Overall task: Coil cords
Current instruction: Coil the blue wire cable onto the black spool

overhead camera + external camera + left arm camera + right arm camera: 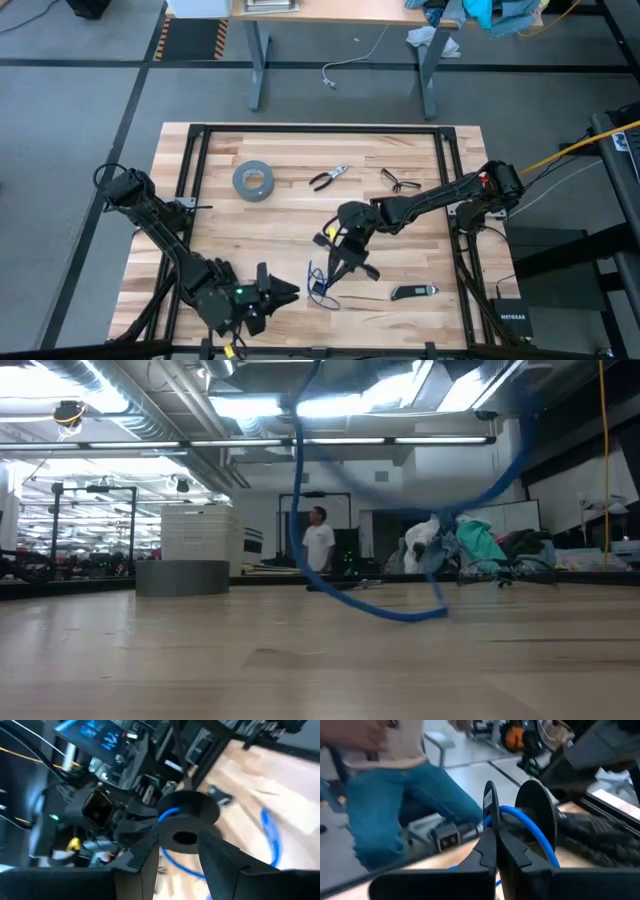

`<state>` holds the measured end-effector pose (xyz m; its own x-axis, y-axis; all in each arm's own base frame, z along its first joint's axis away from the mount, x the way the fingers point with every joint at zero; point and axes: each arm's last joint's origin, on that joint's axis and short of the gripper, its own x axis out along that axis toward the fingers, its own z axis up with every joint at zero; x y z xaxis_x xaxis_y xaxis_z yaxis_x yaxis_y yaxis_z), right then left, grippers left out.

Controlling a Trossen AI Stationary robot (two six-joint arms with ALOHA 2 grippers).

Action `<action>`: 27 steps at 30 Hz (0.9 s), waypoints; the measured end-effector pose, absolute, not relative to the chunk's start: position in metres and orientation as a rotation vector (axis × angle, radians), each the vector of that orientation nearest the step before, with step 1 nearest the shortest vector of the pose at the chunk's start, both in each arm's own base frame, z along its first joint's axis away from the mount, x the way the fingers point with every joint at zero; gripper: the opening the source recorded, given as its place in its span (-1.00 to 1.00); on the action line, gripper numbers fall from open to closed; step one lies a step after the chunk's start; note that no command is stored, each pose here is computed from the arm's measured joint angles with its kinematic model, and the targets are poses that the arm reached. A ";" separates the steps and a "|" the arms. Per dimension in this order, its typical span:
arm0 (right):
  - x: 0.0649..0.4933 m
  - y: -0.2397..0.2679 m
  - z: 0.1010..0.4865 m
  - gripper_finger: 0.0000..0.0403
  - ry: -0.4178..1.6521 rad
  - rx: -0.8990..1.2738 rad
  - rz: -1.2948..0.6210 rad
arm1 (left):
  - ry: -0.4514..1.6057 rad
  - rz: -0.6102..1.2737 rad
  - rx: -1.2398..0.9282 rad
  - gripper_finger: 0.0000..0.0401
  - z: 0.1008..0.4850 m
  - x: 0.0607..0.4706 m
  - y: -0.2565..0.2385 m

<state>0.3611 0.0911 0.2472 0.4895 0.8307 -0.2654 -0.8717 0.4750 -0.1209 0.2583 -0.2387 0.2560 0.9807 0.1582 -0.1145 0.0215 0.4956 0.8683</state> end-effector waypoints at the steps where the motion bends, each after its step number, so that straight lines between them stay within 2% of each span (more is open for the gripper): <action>1: 0.361 0.090 0.248 -0.99 0.174 -0.240 1.058 | 0.191 0.094 1.066 -0.37 0.257 0.261 -0.236; 7: 0.361 0.089 0.246 -0.99 0.199 -0.208 1.082 | 0.206 0.079 1.173 -0.37 0.267 0.278 -0.224; 13: 0.359 0.089 0.246 -0.99 0.199 -0.171 1.132 | 0.251 -0.079 1.242 -0.37 0.271 0.289 -0.219; 18: 0.359 0.090 0.246 -0.99 0.212 -0.147 1.153 | 0.307 -0.120 1.289 -0.36 0.279 0.292 -0.217; 27: 0.358 0.090 0.246 -0.99 0.250 -0.089 1.147 | 0.257 -0.254 1.318 -0.37 0.288 0.298 -0.217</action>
<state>0.3585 0.0899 0.2457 0.3866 0.8901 -0.2412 -0.9098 0.4109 0.0581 0.2975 -0.2166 0.2879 0.9444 -0.0375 -0.3267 0.3263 0.2308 0.9167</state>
